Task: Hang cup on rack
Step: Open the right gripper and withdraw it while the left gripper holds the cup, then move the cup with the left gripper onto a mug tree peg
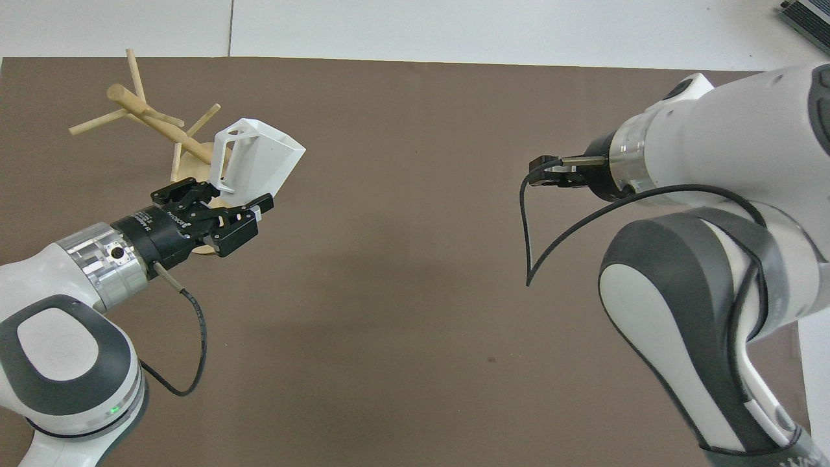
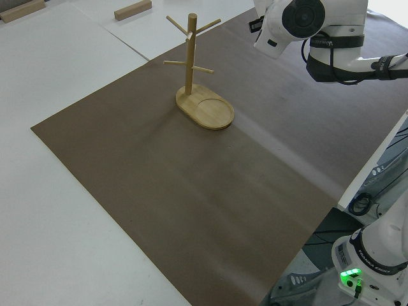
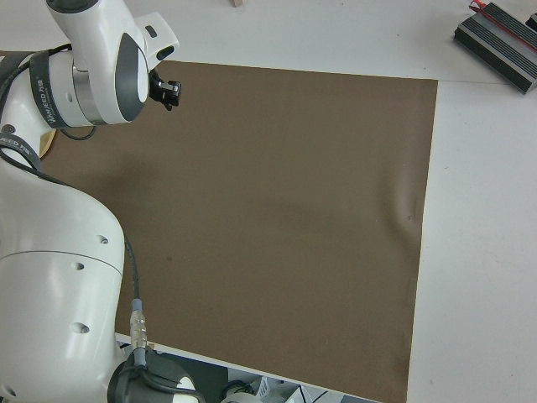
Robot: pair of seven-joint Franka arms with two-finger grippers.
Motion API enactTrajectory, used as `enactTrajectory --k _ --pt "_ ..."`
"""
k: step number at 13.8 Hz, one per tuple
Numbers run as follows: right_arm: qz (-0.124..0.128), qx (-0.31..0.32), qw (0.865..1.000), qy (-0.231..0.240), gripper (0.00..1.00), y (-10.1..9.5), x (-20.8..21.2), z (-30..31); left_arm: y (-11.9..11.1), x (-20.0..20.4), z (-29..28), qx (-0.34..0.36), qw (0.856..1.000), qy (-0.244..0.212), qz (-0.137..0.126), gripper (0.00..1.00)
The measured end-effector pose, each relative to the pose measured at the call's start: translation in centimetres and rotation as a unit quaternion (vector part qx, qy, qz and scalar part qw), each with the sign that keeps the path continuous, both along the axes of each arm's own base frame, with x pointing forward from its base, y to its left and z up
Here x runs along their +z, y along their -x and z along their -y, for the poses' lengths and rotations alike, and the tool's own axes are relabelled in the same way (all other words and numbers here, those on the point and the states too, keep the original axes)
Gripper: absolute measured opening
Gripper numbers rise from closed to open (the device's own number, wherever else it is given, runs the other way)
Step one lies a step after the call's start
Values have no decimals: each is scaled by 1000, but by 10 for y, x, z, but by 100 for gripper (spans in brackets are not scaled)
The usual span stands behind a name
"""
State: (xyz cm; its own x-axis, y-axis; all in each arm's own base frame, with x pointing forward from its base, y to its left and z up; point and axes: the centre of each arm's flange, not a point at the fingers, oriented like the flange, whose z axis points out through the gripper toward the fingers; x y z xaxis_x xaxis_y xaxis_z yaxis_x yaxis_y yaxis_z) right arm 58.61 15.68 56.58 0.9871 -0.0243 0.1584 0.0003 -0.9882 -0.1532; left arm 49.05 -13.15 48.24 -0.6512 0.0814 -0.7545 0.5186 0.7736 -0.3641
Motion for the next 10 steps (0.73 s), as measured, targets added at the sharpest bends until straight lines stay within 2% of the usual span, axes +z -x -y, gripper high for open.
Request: enactTrajectory --k 5,8,10 --pt "-32 32 996 81 64 3 -18 79 1 -9 -18 75 997 -4 -14 74" --pt "-60 33 993 91 65 10 -21 106 -3 -19 -27 112 993 -4 -26 74" --pt "-69 28 993 93 68 13 -20 113 -6 -25 -30 131 991 -3 -33 74"
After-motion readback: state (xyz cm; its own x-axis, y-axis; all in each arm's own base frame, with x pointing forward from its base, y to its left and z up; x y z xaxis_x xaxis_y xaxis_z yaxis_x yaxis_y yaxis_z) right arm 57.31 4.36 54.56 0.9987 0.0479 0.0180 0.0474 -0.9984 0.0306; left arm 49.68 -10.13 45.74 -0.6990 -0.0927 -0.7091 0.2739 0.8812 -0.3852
